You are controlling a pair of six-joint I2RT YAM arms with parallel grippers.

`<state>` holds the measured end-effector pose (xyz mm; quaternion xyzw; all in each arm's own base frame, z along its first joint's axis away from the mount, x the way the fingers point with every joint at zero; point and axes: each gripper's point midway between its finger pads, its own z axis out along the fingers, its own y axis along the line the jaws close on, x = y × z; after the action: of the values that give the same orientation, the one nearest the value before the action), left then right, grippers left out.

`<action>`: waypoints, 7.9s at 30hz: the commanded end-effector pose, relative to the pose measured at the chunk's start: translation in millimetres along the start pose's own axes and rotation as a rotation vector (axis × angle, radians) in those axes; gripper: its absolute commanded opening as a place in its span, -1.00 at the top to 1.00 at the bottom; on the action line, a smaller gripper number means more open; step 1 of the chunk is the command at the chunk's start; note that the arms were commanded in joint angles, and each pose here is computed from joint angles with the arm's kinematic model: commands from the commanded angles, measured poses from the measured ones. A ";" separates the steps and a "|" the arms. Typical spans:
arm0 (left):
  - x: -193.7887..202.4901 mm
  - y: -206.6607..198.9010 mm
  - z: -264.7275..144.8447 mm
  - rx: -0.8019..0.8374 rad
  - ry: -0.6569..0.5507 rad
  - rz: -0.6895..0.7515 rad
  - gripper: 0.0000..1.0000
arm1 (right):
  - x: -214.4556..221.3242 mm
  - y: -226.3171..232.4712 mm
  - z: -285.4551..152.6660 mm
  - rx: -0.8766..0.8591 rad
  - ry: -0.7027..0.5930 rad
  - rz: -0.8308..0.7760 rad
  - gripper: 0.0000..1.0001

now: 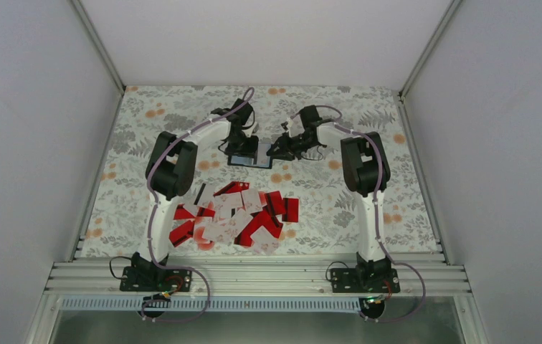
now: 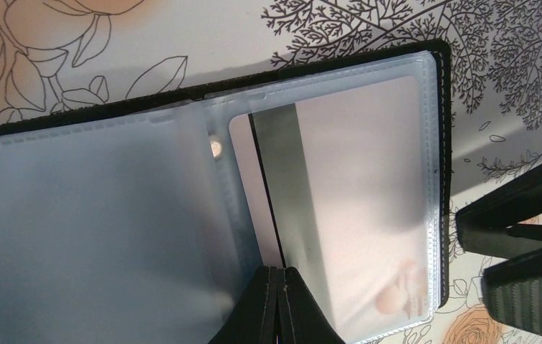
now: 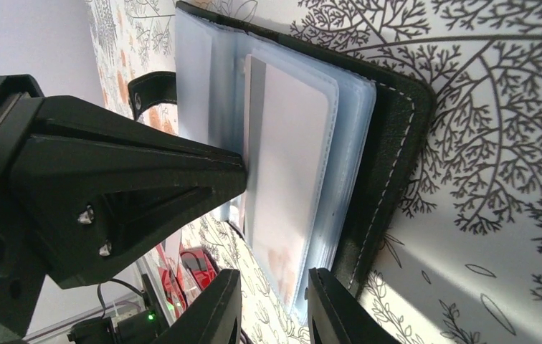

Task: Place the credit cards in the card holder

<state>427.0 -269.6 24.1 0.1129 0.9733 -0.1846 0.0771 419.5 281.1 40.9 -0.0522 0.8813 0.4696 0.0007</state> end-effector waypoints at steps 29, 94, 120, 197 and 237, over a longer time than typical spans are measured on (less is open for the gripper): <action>9.9 -15.6 5.7 0.114 0.022 0.013 0.95 | -1.8 5.2 17.7 -0.037 0.027 0.007 0.61; 91.2 63.6 -156.6 -0.015 -0.258 -0.191 0.94 | 6.4 74.4 90.5 -0.138 0.193 -0.044 0.39; 137.0 66.4 -212.7 -0.208 -0.418 -0.055 -1.00 | 48.9 126.3 -83.8 0.395 -0.316 -0.582 -0.34; 199.1 113.8 -28.6 -0.408 0.289 -0.080 -0.08 | 29.6 100.6 -135.2 0.424 -0.513 -0.344 -0.99; 74.6 -16.5 -132.2 0.052 -0.162 0.067 -0.06 | 37.8 156.9 -62.8 -0.108 -0.089 -0.289 -0.88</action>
<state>325.8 -189.8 100.5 0.1006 0.9783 -0.1432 0.1112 391.2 294.2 188.4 -0.1240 0.8769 0.4331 0.1678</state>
